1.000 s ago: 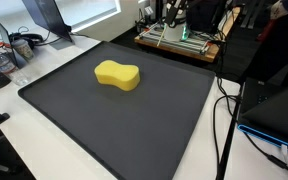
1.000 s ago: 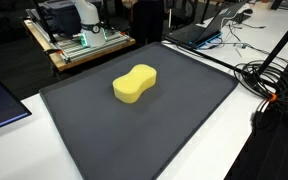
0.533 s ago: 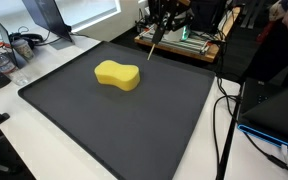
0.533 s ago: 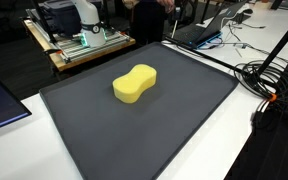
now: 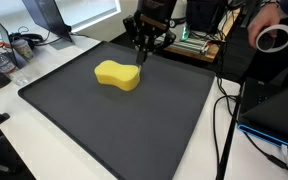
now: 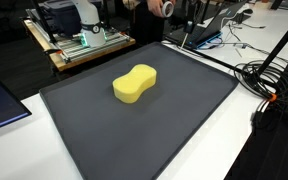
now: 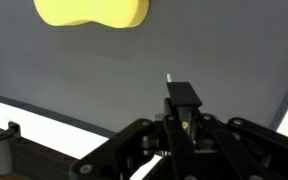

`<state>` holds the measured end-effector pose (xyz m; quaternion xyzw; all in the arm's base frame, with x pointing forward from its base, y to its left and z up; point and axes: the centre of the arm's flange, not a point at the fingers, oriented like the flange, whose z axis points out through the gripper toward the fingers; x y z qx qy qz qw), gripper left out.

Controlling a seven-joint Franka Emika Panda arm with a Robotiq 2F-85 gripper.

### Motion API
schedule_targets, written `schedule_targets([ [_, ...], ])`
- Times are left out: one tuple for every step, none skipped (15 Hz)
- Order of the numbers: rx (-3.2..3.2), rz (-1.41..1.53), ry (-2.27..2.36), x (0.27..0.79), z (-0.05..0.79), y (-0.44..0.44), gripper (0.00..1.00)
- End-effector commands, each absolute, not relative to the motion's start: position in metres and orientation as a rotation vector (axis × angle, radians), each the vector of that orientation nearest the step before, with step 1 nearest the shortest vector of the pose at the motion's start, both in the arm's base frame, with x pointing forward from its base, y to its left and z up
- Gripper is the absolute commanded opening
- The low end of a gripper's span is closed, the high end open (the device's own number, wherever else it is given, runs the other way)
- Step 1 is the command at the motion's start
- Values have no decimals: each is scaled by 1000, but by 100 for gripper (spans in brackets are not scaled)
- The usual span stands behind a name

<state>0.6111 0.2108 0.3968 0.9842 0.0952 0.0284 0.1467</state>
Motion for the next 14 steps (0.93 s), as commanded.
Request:
schedule_targets([
  [2911,-61,209,657,397,181,3],
  [2931,-84,184,662,394,167,3],
  [2948,-109,155,668,392,152,3],
  [2963,-124,123,672,389,134,3],
  [2979,-133,91,676,387,118,3],
  [2988,-143,60,679,384,102,3],
  [2996,-149,24,682,382,85,3],
  [3003,-154,-15,686,380,69,3],
  [3004,-160,-45,689,379,53,3],
  [3007,-157,-74,691,380,39,3],
  [3003,-147,-94,694,382,24,3],
  [3012,-161,-112,696,383,12,3],
  [3009,-159,-140,699,383,-1,3],
  [3008,-134,-171,700,389,-8,3],
])
